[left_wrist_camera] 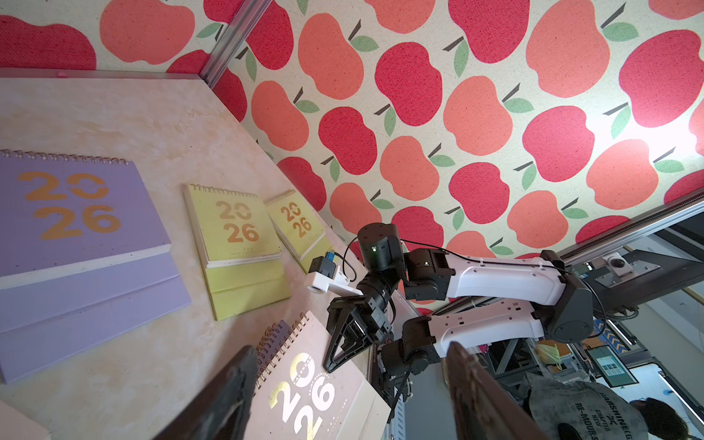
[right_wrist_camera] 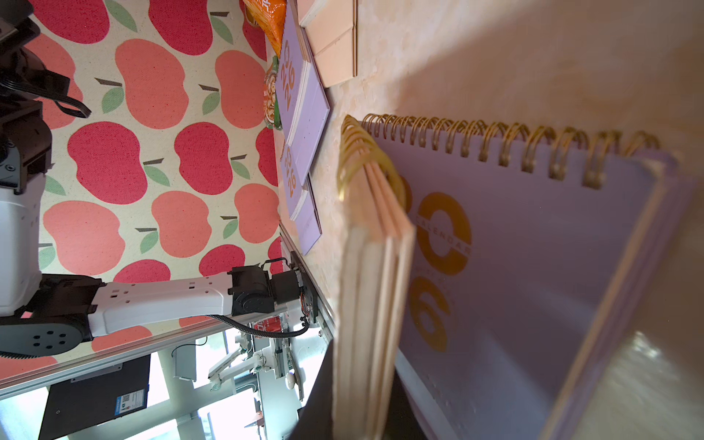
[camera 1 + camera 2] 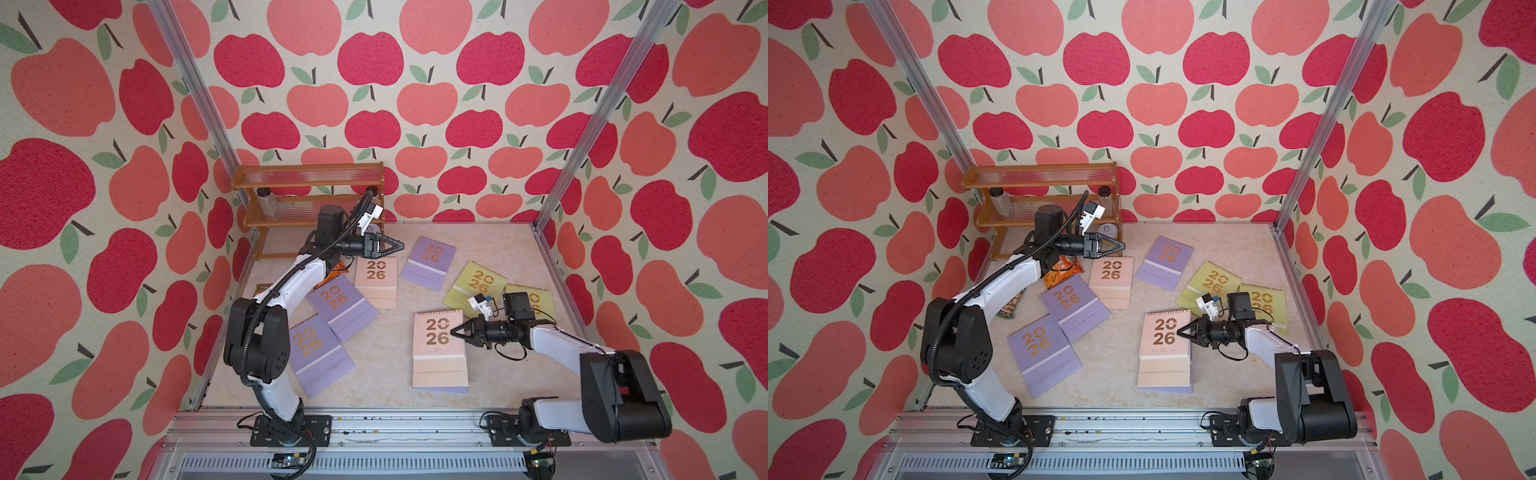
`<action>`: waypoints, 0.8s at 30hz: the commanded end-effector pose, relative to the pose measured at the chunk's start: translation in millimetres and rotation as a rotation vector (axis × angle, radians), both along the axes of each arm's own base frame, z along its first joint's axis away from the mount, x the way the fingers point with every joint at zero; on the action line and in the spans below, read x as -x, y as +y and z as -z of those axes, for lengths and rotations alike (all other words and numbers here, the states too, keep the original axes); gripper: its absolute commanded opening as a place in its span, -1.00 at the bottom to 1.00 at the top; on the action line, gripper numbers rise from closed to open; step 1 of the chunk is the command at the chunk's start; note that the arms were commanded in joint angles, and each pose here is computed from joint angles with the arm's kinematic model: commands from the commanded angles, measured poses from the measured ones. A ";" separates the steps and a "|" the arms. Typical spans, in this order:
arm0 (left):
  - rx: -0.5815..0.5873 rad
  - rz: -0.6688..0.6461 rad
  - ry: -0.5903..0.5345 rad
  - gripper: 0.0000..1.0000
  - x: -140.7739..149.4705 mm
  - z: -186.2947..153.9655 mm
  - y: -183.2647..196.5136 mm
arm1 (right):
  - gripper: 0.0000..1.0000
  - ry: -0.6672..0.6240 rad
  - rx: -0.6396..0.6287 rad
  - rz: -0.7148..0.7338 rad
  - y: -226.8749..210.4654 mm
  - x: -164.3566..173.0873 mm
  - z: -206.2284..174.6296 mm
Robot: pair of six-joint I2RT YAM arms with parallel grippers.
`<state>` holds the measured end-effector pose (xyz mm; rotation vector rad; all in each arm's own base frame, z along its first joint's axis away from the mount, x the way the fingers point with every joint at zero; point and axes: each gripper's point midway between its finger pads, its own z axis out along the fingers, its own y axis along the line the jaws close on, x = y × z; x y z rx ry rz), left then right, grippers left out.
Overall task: Stack the calendars
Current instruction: Place the calendar at the calendar.
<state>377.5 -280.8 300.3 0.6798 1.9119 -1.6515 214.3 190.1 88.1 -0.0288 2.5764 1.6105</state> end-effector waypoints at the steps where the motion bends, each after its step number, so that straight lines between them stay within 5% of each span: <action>1: 0.011 0.026 -0.020 0.52 0.3 -3.7 -3.3 | -0.78 0.011 0.037 0.001 -2.8 0.0 4.7; 9: 0.010 0.026 -0.011 0.52 -1.1 -1.2 -3.5 | -0.60 0.026 0.075 0.001 -6.2 2.8 12.6; 24: 0.009 0.028 -0.009 0.52 -1.4 0.2 -5.3 | 0.06 0.018 0.114 0.012 -10.1 1.1 14.5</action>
